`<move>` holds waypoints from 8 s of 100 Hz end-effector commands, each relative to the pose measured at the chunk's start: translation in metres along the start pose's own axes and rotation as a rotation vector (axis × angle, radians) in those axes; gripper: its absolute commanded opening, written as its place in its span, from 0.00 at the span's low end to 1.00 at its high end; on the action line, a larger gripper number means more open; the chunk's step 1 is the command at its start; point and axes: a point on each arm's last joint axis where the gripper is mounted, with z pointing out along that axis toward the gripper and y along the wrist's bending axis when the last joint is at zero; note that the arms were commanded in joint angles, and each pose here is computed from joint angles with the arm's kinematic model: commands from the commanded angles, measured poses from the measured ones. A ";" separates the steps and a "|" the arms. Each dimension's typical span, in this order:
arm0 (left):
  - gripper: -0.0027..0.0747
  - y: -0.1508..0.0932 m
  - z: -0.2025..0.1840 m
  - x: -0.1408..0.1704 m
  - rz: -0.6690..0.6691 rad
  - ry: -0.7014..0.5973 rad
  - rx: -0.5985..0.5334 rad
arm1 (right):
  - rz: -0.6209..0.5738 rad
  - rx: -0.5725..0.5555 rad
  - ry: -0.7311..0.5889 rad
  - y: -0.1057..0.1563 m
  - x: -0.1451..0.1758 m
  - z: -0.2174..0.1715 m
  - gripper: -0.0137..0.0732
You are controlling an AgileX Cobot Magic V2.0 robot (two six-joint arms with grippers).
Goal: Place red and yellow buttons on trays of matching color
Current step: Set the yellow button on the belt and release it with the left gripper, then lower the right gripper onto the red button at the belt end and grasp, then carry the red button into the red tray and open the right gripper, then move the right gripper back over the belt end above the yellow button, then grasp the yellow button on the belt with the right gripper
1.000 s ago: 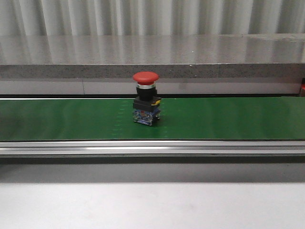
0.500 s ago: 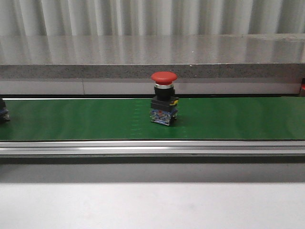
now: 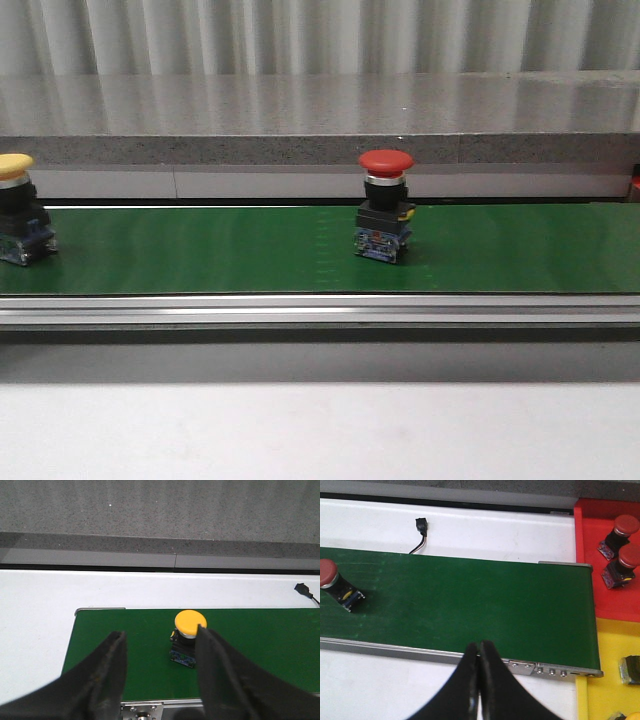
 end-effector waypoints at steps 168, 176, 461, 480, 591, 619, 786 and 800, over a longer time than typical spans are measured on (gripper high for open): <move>0.01 -0.001 -0.006 -0.008 -0.013 -0.100 0.002 | -0.119 -0.263 0.127 0.026 -0.019 0.114 0.90; 0.01 -0.001 -0.006 -0.008 -0.013 -0.100 0.002 | -0.146 -0.266 0.130 0.030 -0.019 0.125 0.90; 0.01 -0.001 -0.006 -0.008 -0.013 -0.100 0.002 | 0.177 0.338 -0.005 -0.268 -0.111 0.275 0.26; 0.01 -0.001 -0.006 -0.008 -0.013 -0.100 0.002 | 0.181 0.345 0.003 -0.272 -0.104 0.283 0.26; 0.01 -0.001 -0.006 -0.008 -0.013 -0.100 0.002 | 0.131 0.246 0.019 -0.260 -0.149 0.256 0.75; 0.01 -0.001 -0.006 -0.008 -0.013 -0.100 0.002 | 0.074 0.214 -0.020 -0.233 -0.185 0.204 0.75; 0.01 -0.001 -0.006 -0.008 -0.013 -0.100 0.002 | -0.077 -0.147 0.286 -0.037 -0.038 0.130 0.75; 0.01 -0.001 -0.006 -0.008 -0.013 -0.100 0.002 | -0.065 -0.149 0.314 -0.040 -0.035 0.144 0.75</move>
